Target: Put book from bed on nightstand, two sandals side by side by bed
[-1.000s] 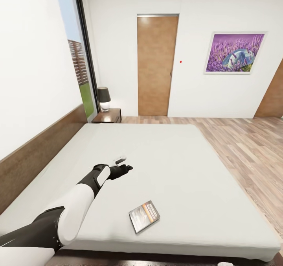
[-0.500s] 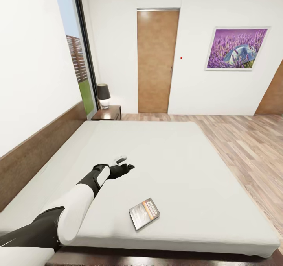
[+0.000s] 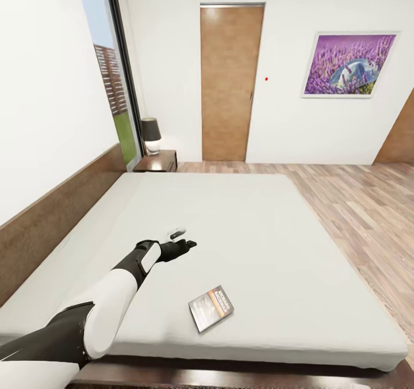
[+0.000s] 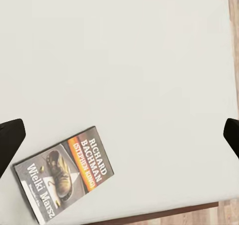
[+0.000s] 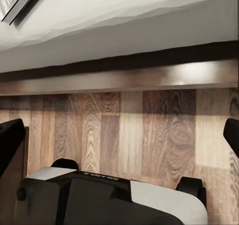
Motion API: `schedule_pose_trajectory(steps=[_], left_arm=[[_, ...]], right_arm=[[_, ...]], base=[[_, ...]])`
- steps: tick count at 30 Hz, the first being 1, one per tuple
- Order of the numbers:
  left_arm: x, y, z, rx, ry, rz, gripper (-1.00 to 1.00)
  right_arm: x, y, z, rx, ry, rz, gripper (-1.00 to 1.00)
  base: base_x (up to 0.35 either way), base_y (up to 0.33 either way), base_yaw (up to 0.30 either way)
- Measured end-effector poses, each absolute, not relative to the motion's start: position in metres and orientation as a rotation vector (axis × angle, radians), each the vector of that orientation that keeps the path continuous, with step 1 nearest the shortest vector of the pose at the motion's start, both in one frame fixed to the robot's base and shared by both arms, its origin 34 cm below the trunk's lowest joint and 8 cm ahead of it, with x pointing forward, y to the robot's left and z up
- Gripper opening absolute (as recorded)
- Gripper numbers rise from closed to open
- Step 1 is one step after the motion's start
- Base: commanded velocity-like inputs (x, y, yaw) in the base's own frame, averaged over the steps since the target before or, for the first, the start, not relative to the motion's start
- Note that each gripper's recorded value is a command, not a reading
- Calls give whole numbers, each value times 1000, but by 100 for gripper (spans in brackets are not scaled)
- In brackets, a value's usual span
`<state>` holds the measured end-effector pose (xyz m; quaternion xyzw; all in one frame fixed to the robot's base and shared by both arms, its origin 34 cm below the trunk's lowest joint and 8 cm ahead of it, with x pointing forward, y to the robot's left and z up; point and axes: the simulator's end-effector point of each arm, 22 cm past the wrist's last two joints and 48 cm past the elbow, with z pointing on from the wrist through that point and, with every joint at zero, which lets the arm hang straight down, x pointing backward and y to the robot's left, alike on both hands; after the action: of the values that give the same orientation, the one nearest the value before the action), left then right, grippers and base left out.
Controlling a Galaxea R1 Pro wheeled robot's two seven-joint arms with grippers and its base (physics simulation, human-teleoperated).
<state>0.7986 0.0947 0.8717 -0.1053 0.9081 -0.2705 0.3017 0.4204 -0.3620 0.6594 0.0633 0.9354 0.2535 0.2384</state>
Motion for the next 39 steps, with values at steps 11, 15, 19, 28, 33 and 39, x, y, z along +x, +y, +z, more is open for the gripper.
schedule_pose_trajectory(steps=[11,15,19,28,33,39], left_arm=[[796,92,860,-282,2425,-719,100],[796,92,856,-285,2430,-719,100],[795,92,852,-288,2436,-719,100],[793,92,841,-294,2451,-719,100],[792,91,836,-294,2459,-719,100],[791,91,830,-296,2468,-719,100]], right_arm=[[415,-363,654,178,2580,691,100],[413,-363,652,180,2585,691,100],[411,-362,651,183,2591,694,100],[407,-362,647,188,2604,696,100],[405,-362,644,191,2612,696,100],[402,-362,642,194,2621,696,100]], base=[[0,0,0],[0,0,0],[0,0,0],[0,0,0],[0,0,0],[0,0,0]])
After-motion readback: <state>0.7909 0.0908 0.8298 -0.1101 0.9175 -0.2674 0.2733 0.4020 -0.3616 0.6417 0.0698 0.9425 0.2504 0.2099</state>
